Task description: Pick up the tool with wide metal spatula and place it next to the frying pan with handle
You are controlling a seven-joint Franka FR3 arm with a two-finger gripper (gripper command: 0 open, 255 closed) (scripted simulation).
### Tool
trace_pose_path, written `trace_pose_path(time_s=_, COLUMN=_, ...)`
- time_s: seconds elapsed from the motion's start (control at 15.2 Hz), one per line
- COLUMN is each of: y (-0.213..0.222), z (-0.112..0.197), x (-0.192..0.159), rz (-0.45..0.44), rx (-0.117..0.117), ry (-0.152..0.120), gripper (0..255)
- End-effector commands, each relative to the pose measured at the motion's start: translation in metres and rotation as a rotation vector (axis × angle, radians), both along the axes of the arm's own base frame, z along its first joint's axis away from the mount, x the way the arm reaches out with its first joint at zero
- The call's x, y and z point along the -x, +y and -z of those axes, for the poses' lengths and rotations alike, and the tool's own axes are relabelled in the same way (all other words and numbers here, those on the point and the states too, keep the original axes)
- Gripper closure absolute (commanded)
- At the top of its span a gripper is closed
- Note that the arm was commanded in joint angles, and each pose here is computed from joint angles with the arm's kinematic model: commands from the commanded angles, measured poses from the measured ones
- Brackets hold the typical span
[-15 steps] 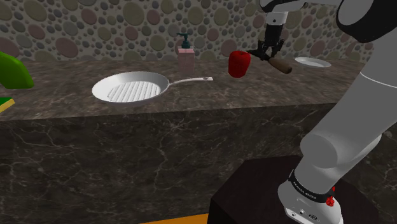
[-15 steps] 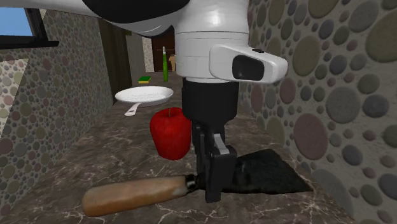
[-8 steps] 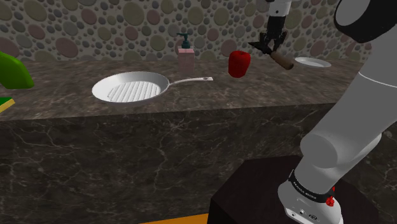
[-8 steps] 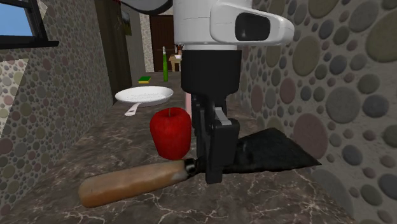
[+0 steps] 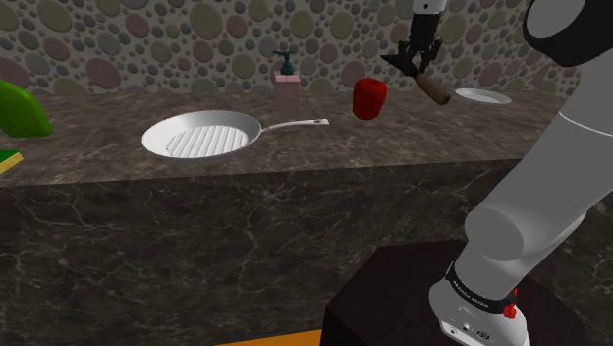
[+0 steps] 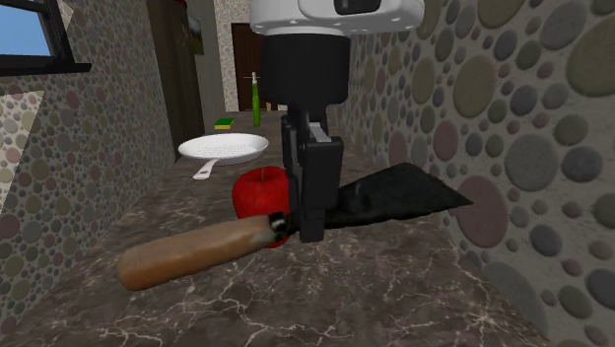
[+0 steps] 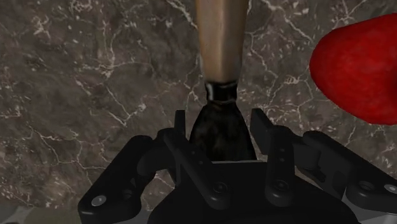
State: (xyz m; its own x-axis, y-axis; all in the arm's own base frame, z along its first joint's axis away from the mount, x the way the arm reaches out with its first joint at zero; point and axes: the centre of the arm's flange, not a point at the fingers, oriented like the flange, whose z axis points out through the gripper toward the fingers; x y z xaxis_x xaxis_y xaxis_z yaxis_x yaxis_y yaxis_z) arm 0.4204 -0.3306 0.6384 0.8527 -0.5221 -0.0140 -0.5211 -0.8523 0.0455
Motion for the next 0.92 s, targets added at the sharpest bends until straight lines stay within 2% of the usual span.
trace_pose_path(time_s=0.0, y=0.025, z=-0.001, x=-0.003, rz=0.001, rx=0.000, ry=0.000, gripper=255)
trace_pose_path(time_s=0.86, y=0.195, z=-0.001, x=-0.021, rz=0.001, rx=0.000, ry=0.000, gripper=255)
